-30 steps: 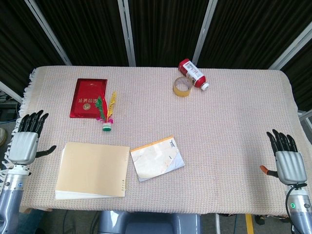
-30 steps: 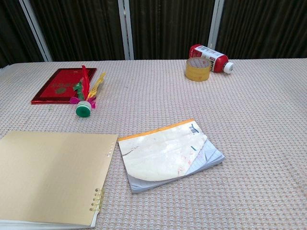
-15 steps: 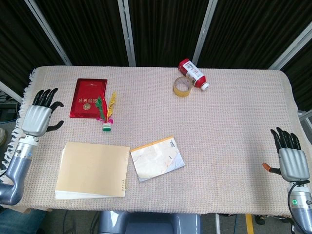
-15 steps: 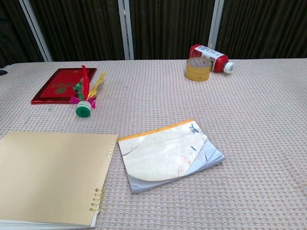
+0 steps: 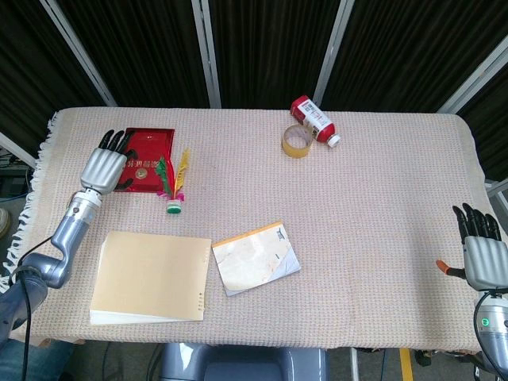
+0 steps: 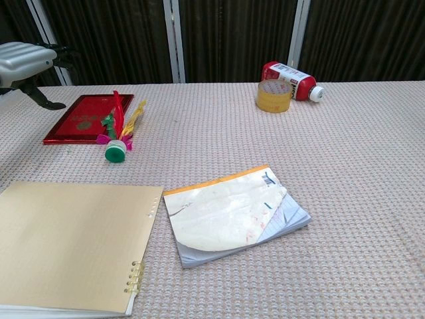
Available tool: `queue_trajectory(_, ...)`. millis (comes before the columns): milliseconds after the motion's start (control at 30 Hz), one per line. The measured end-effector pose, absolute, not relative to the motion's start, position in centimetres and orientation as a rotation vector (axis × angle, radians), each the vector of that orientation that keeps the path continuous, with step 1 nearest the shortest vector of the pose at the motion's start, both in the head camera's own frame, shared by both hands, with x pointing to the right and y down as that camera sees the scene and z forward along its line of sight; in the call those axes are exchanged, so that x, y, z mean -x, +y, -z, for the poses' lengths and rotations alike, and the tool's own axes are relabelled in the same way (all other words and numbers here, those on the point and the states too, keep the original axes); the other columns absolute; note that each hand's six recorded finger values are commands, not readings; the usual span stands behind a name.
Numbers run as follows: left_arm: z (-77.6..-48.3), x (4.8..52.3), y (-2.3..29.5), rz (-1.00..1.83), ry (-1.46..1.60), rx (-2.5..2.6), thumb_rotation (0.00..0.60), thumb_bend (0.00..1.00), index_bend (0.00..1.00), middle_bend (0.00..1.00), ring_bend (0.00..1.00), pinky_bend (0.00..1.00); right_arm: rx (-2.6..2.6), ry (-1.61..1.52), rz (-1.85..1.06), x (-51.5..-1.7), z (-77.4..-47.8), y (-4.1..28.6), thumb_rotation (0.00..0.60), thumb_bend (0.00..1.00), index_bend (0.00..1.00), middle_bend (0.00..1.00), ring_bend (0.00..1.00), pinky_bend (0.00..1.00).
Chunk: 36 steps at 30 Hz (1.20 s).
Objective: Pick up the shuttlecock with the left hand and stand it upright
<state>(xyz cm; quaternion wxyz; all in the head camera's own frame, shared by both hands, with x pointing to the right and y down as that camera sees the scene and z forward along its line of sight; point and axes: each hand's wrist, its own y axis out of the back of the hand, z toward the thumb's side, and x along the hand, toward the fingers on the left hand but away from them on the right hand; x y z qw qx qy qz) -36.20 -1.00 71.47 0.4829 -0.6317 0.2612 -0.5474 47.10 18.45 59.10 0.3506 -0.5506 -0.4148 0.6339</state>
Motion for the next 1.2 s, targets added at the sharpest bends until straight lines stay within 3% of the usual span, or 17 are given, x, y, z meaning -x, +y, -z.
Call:
queue_trajectory(200, -72.9, 34.9, -1.9, 1.364, 0.563, 1.536, 0.6, 0.23, 0.34, 0.0, 0.0, 0.0, 1.411, -1.073, -1.652, -47.1, -59.2, 18.3, 0.6, 0.07, 0.0, 0.0, 0.0, 0.0)
queue_trajectory(433, -74.0, 33.2, -2.6, 1.371, 0.501, 1.545, 0.6, 0.13, 0.29, 0.0, 0.0, 0.0, 1.399, -1.075, -1.669, -47.3, -59.6, 18.0, 0.6, 0.07, 0.0, 0.0, 0.0, 0.0)
queue_trajectory(1200, -75.9, 29.5, -3.1, 1.375, 0.4, 1.593, 0.6, 0.13, 0.29, 0.0, 0.0, 0.0, 1.364, -1.086, -1.687, -47.6, -59.9, 17.3, 0.6, 0.07, 0.0, 0.0, 0.0, 0.0)
